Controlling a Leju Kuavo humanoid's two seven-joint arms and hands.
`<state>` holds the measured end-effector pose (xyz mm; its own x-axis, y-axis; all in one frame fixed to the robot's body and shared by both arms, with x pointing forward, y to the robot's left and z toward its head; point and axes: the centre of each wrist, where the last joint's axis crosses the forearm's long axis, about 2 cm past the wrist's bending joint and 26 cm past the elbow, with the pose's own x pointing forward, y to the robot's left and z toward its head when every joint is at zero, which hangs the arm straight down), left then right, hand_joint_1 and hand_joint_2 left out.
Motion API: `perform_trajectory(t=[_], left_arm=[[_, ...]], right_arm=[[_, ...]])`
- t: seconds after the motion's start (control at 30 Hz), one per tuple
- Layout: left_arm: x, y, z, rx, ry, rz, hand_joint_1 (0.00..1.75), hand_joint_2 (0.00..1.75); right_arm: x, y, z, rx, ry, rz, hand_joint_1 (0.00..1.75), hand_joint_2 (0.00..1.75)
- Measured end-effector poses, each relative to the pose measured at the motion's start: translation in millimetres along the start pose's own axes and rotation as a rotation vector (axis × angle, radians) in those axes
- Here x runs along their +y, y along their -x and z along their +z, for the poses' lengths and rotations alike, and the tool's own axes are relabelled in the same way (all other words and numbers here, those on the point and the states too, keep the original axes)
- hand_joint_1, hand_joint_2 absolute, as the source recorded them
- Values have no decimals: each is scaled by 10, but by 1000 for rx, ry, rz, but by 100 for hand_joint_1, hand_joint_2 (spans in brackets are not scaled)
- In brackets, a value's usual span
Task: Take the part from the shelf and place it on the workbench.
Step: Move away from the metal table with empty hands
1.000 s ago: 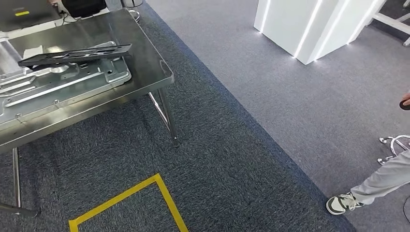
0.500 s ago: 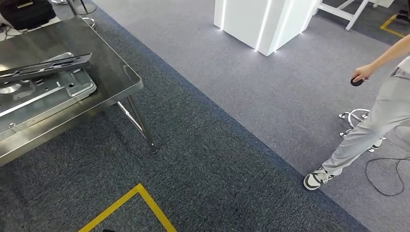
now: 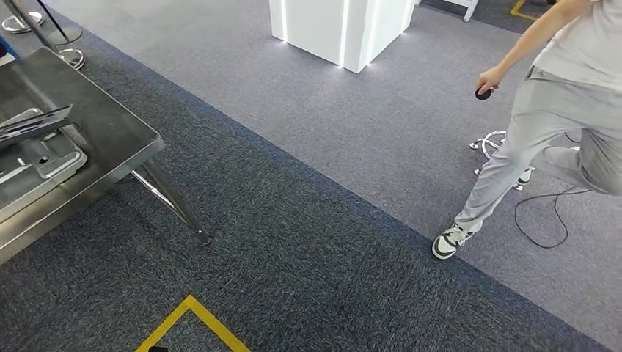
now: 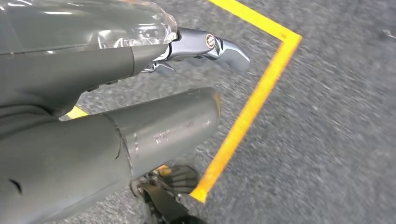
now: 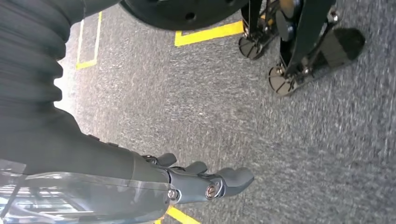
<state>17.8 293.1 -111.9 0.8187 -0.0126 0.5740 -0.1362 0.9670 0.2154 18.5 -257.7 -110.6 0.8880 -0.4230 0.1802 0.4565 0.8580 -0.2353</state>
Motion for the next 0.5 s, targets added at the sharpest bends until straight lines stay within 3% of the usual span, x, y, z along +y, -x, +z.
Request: perform_trajectory(t=[0.33, 0.5], left_arm=[[58, 47, 15, 23, -24, -50, 0, 0], [76, 26, 1, -10, -76, -121, 0, 0]], right_arm=[[-6, 38, 3, 8, -23, -3, 0, 175], [-27, 93, 7, 22, -12, -7, 0, 175]])
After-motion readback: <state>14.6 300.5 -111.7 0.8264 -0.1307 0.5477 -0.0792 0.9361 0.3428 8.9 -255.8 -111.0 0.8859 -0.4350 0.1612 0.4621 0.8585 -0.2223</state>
